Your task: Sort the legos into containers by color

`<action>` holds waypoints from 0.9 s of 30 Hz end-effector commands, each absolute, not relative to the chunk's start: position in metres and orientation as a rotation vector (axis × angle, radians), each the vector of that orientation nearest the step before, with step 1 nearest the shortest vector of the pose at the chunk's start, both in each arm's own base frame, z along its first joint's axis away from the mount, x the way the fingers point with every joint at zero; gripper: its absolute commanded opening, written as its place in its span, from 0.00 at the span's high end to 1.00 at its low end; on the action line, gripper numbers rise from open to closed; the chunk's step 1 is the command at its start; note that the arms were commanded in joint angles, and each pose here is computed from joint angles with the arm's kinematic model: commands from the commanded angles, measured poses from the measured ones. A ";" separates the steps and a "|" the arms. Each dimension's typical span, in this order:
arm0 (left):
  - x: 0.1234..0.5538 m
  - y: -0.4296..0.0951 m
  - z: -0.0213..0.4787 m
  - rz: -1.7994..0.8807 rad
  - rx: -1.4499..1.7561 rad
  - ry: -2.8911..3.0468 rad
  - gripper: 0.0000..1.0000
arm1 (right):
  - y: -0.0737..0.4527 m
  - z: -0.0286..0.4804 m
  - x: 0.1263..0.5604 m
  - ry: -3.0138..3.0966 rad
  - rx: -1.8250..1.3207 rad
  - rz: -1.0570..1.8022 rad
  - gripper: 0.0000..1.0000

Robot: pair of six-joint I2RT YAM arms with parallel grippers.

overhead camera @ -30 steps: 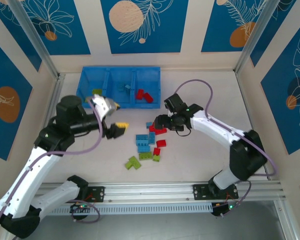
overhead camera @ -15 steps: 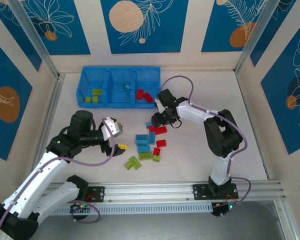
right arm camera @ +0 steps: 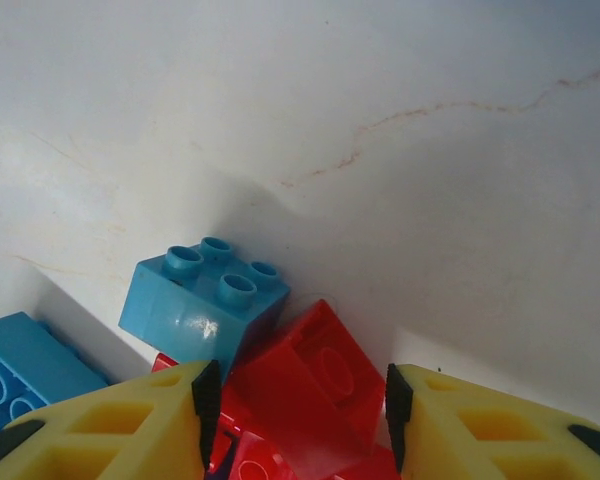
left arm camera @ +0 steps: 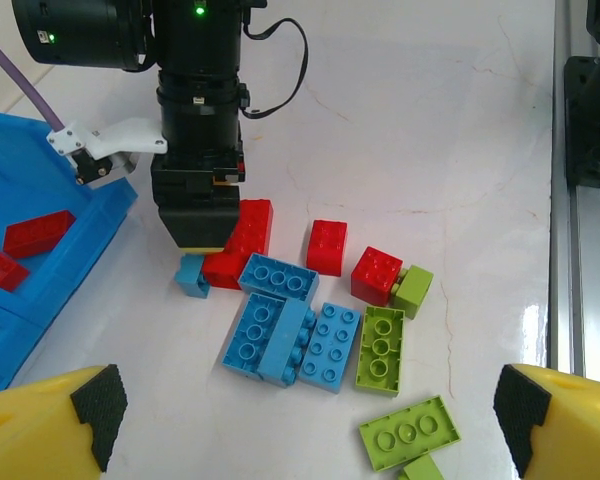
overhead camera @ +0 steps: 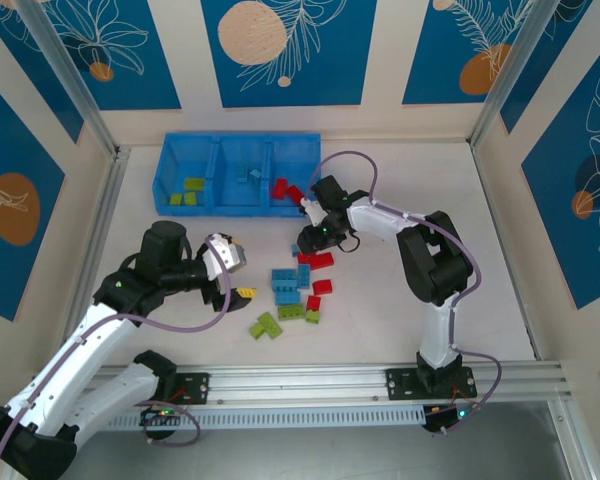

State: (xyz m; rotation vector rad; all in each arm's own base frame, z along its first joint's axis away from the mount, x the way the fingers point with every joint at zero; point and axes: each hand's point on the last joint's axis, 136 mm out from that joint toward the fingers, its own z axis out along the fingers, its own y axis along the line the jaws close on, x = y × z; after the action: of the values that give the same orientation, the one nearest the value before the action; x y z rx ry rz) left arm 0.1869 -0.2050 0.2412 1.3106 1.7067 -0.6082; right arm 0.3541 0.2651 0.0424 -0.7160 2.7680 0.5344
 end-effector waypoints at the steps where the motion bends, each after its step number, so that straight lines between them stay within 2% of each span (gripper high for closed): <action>1: 0.188 -0.207 0.240 -0.602 1.321 1.692 0.03 | 0.253 0.026 0.352 2.821 -0.736 0.453 0.52; 6: 0.192 -0.202 0.239 -0.556 1.310 1.703 0.03 | 0.246 0.032 0.357 2.828 -0.654 0.433 0.61; 11: 0.194 -0.200 0.239 -0.530 1.300 1.699 0.02 | 0.227 0.060 0.366 2.774 -0.413 0.500 0.62; 15: 0.194 -0.201 0.240 -0.536 1.299 1.699 0.02 | 0.232 0.069 0.361 2.750 -0.401 0.602 0.51; 19: 0.194 -0.200 0.239 -0.533 1.298 1.703 0.02 | 0.230 0.056 0.360 2.793 -0.383 0.559 0.37; 21: 0.194 -0.200 0.238 -0.531 1.298 1.704 0.02 | 0.221 0.045 0.362 2.821 -0.349 0.476 0.33; 25: 0.194 -0.200 0.237 -0.533 1.300 1.707 0.01 | 0.210 0.029 0.361 2.864 -0.328 0.342 0.34; 27: 0.194 -0.201 0.238 -0.536 1.298 1.706 0.02 | 0.210 0.022 0.359 2.872 -0.354 0.308 0.42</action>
State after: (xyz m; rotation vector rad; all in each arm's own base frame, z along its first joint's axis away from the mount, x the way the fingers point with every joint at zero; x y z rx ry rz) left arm 0.1938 -0.1993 0.2355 1.2916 1.7392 -0.5480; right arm 0.3627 0.2178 0.0371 -0.3576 2.8286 0.4064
